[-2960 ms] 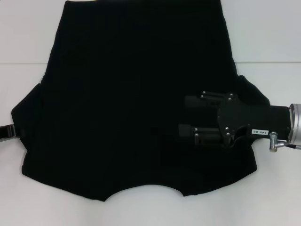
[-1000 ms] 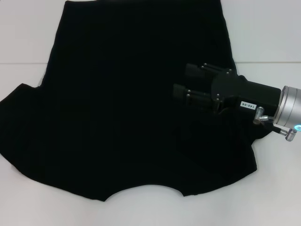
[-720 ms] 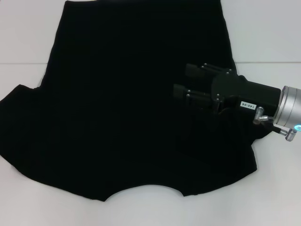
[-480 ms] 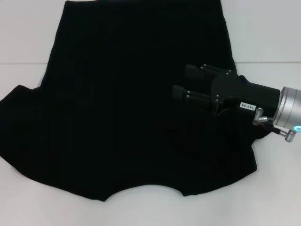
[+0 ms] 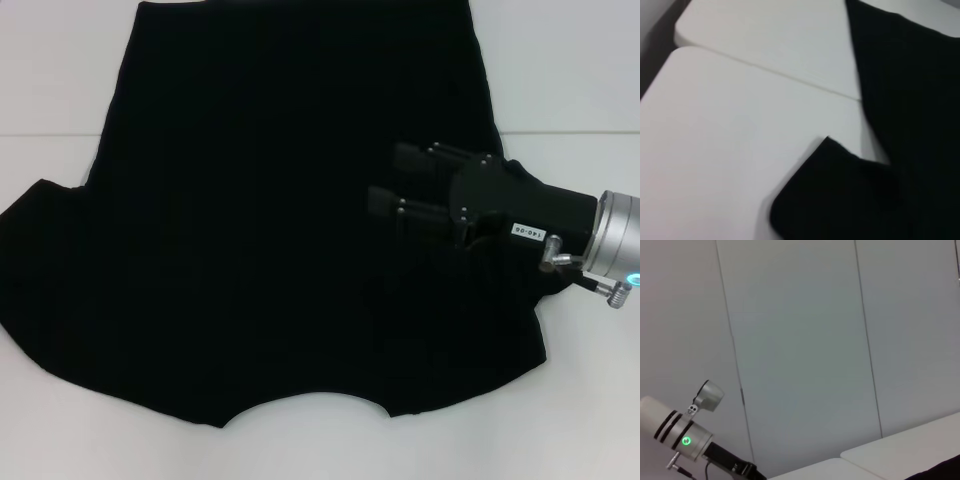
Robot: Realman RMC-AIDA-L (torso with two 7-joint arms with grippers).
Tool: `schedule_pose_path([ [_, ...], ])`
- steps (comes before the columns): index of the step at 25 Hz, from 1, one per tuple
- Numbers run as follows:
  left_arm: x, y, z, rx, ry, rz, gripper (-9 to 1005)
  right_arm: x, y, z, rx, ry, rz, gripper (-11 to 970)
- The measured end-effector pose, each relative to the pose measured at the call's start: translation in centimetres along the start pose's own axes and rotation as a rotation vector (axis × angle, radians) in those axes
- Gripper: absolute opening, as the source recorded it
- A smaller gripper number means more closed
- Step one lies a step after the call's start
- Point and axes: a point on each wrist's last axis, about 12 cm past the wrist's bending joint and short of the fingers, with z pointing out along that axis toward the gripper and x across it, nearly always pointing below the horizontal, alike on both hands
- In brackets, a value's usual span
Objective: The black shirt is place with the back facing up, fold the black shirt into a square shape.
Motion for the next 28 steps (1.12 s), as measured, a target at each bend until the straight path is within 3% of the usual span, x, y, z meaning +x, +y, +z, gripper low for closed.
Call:
schedule_pose_path([
  [6, -0.9, -0.9, 0.5, 0.02, -0.012, 0.026, 90, 0.1, 0.0, -0.1, 0.002, -0.002, 0.005, 795],
  [17, -2.5, -3.8, 2.2, 0.124, -0.042, 0.096, 104, 0.1, 0.1, -0.2, -0.002, -0.004, 0.004, 794],
  [22, -2.4, -5.7, 2.3, 0.268, -0.071, 0.167, 110, 0.3, 0.3, -0.5, -0.006, -0.008, 0.005, 796],
  [28, -0.7, -8.6, 3.0, 0.479, -0.063, 0.318, 118, 0.6, 0.6, -0.7, -0.011, -0.016, 0.006, 796],
])
